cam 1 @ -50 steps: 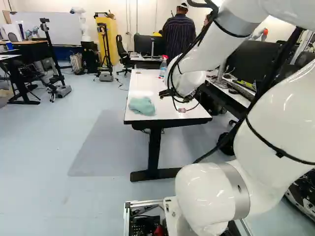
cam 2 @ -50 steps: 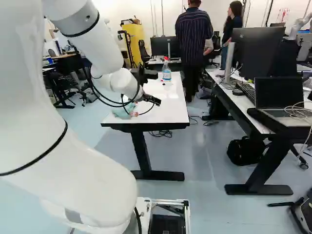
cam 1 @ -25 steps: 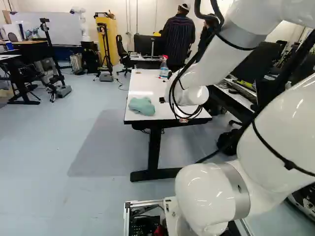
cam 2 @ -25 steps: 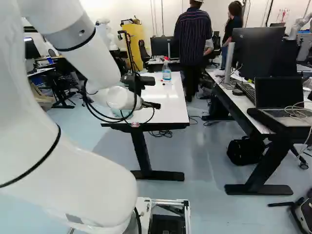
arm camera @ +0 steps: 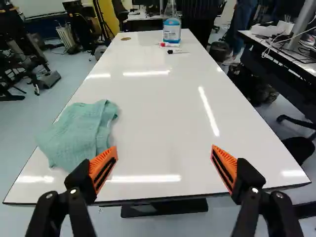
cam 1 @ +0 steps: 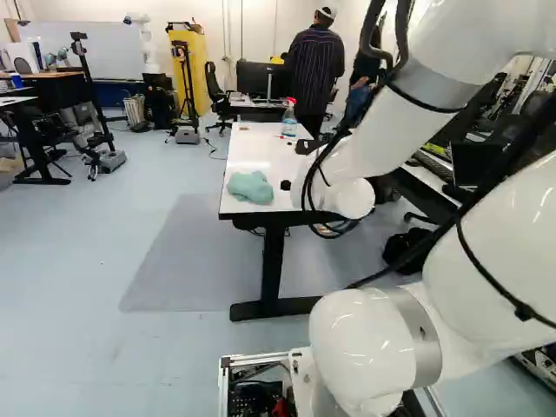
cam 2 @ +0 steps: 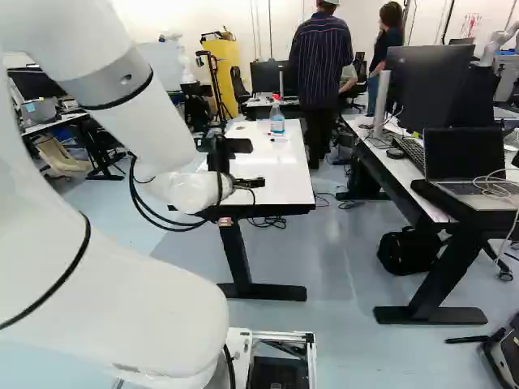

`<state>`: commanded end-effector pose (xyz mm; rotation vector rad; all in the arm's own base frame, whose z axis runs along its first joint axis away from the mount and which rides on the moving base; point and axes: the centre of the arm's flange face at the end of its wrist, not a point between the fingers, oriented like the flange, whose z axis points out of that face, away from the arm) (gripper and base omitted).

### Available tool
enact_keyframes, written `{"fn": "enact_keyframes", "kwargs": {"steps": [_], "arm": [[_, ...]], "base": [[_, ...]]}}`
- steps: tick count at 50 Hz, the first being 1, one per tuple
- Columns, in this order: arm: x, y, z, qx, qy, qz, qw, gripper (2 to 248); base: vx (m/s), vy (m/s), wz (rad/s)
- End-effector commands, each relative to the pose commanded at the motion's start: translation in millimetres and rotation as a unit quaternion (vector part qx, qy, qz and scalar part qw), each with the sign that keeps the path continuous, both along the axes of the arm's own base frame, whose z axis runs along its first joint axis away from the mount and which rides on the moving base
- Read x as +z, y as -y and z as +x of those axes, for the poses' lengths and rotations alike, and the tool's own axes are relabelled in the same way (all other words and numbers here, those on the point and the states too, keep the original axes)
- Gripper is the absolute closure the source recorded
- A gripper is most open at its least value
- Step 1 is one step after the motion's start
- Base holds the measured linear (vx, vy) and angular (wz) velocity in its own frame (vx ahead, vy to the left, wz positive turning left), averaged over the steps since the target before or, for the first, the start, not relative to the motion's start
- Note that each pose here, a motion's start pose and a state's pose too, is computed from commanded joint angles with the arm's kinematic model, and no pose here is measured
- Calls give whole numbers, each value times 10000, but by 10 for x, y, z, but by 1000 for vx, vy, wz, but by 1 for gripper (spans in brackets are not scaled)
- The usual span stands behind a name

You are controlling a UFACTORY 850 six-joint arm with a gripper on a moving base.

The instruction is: Clean the table with the green towel

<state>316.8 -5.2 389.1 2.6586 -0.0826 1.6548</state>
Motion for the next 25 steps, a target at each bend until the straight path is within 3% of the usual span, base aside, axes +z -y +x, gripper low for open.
{"fn": "enact_keyframes", "kwargs": {"steps": [25], "arm": [[-153,-33,-293,151,401,-83,9990,3]], "base": [[0,0,0]]}}
